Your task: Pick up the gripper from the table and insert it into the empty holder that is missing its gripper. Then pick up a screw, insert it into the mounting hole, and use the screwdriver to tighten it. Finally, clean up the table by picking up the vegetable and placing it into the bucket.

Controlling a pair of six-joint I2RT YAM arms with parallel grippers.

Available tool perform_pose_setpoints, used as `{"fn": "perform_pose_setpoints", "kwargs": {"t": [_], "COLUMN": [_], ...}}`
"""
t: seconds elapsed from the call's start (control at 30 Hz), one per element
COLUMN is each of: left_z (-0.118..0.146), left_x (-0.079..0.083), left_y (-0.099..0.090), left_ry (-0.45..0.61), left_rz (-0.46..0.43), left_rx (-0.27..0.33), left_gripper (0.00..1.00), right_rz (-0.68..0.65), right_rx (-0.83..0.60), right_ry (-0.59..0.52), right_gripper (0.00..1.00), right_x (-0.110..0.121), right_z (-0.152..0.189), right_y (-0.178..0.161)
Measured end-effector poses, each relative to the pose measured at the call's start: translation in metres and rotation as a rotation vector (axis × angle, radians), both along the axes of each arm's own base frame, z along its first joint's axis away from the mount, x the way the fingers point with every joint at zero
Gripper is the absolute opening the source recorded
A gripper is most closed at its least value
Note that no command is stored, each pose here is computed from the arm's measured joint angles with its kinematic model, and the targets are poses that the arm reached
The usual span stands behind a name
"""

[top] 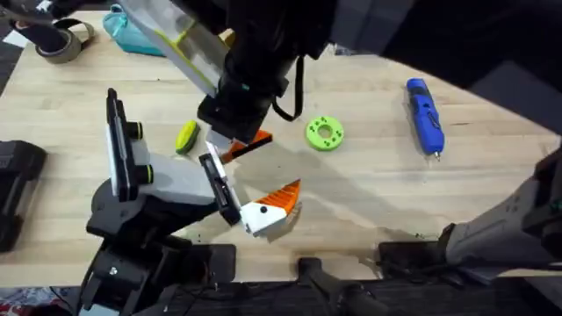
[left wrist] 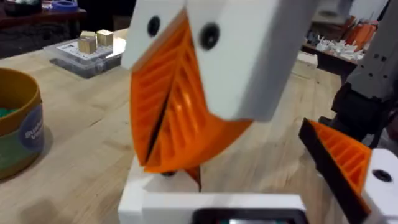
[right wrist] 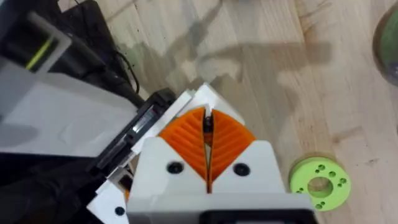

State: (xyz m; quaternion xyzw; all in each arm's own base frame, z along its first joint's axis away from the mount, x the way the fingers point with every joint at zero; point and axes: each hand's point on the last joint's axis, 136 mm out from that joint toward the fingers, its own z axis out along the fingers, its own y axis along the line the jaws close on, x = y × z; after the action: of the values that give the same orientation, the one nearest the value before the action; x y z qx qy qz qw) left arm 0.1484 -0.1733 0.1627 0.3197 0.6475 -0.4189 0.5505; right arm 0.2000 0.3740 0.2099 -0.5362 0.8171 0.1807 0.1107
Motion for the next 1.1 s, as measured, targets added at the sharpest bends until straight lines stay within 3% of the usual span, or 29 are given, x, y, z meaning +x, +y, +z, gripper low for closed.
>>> {"fn": "perform_pose_setpoints", "kwargs": {"t": [0.77,0.87,1.0,1.03,1.1], "left_z": [0.0,0.0,0.0,0.0,0.0], "left_x": [-0.001,-0.001,0.001,0.001,0.001], "left_y": [-0.001,0.0,0.0,0.0,0.0], "left_ry": [0.005,0.007,0.009,0.009,0.008], "left_rz": [-0.006,-0.003,0.004,0.004,0.004], "left_rx": [-0.002,-0.003,-0.005,-0.005,-0.005], "left_gripper": [0.986,0.986,0.986,0.986,0.986], "right_rz": [0.001,0.009,-0.017,-0.025,-0.029], "right_rx": [-0.024,-0.021,-0.047,-0.05,-0.051], "right_ry": [0.015,0.022,-0.009,-0.014,-0.015], "right_gripper": [0.031,0.308,0.869,0.959,0.993], "right_x": [-0.003,-0.006,0.004,0.008,0.01], "right_z": [-0.003,-0.003,-0.004,-0.004,-0.004], "right_y": [-0.004,-0.003,-0.01,-0.012,-0.014]}}
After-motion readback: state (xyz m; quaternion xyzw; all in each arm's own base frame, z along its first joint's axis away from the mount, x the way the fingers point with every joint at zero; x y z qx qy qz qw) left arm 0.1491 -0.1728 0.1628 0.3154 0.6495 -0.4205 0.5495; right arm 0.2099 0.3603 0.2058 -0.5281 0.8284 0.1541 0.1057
